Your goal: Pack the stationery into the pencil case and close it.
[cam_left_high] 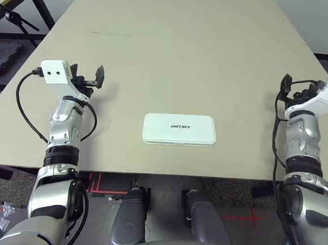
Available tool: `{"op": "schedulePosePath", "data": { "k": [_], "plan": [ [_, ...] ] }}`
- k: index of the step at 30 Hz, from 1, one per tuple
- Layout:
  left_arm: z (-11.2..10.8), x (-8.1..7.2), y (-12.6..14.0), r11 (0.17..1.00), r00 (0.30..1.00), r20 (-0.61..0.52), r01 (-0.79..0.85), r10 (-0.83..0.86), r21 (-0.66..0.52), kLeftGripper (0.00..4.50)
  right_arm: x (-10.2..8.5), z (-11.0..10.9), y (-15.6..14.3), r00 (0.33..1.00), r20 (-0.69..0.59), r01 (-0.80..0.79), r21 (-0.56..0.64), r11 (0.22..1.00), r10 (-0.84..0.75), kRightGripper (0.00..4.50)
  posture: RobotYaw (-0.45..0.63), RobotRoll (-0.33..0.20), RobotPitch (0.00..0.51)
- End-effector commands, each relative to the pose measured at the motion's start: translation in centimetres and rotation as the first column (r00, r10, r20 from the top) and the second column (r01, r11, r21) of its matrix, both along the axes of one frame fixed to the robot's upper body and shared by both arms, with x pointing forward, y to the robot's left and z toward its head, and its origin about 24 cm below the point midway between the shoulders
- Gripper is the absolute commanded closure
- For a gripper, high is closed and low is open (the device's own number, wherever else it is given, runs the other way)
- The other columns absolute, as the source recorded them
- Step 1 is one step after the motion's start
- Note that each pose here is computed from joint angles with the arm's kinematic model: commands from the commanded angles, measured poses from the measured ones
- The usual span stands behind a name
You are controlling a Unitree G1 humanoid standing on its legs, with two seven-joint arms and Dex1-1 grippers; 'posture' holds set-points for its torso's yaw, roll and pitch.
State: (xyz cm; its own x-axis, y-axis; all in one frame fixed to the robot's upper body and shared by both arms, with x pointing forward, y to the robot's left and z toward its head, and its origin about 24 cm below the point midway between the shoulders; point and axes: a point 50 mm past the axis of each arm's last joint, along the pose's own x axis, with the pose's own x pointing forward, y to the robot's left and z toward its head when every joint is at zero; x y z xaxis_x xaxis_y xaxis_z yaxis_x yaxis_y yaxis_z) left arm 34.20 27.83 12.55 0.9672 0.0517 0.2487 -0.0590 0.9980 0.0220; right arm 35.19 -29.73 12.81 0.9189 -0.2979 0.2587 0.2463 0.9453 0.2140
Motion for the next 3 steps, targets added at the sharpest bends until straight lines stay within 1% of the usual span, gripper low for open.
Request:
{"op": "schedulePosePath", "data": {
  "k": [1,3],
  "plan": [
    [-0.30,0.06,0.01,1.000,1.000,-0.008,0.000,0.000,0.017,0.04,0.21,0.18,-0.12,1.000,-0.004,-0.006,-0.017,1.000,0.006,0.00,-0.07,0.000,0.049],
    [-0.33,0.06,0.02,1.000,1.000,-0.010,0.003,-0.002,0.021,0.04,0.29,0.25,-0.09,1.000,-0.004,-0.008,-0.018,1.000,0.008,0.00,-0.07,0.000,0.049]
  ]
}}
